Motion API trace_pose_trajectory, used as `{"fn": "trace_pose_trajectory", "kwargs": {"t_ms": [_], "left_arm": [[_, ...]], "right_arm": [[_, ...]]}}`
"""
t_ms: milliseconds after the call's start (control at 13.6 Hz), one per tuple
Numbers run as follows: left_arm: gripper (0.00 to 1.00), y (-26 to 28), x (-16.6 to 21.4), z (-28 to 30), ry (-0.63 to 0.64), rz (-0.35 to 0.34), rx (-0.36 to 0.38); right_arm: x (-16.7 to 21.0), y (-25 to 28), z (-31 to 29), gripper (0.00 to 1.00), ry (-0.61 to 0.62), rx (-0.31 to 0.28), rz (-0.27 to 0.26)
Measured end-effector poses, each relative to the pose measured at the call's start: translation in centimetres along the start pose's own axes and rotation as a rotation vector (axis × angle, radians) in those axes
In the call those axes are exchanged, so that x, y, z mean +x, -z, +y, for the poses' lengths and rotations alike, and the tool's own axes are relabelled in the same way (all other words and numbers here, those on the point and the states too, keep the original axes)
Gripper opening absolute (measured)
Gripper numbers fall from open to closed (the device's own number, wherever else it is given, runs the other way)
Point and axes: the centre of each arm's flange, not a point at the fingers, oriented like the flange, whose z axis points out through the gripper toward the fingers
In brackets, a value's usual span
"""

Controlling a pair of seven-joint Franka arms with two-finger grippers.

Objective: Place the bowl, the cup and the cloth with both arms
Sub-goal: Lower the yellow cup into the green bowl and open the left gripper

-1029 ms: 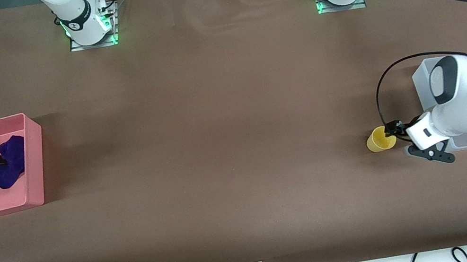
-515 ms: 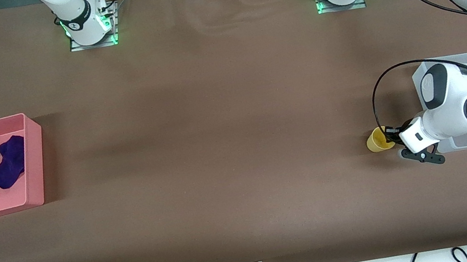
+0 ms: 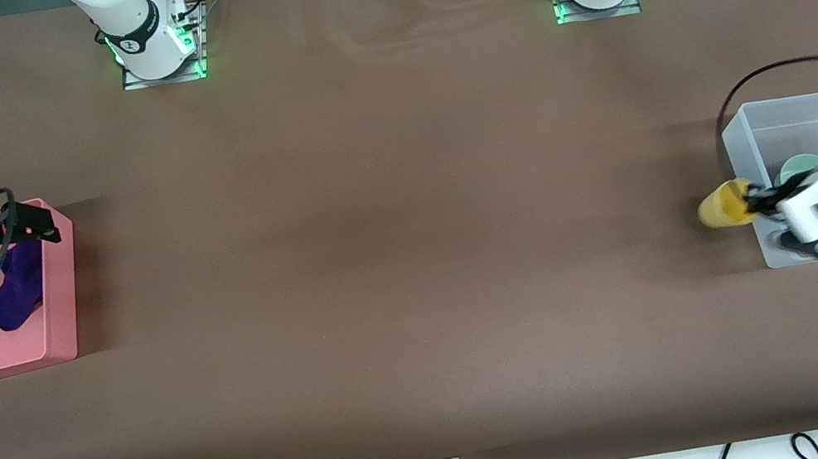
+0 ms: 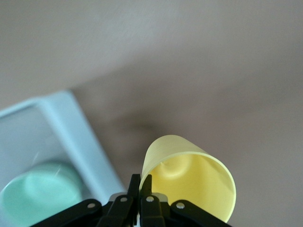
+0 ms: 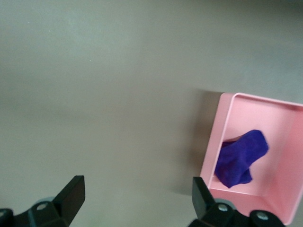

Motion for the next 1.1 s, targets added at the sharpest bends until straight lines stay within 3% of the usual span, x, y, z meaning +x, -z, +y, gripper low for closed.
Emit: {"fn": "trace_pose_trajectory", "kwargs": {"t_ms": [368, 735, 956, 1103], "left_arm": [[0.03, -1.8, -7.0, -10.7, -0.113, -0.071, 0.095], [0.03, -10.7, -9.1, -13.5, -0.146, -0.037, 0.062], [0.15, -10.3, -8.7, -13.2, -0.161, -0.023, 0.086], [0.36, -8.8, -8.5, -12.7, -0.167, -0.013, 0.104]], "right_arm": [[-3.3, 5.3, 2.0, 1.0, -0.049, -0.038, 0.079], [-4.4, 5.1, 1.0, 1.0, -0.131, -0.018, 0.006], [-4.3, 5.1, -0.2, 1.0, -0.126, -0.012, -0.005], [-4.2, 5.2, -0.5, 1.0, -0.145, 0.013, -0.007]]}}
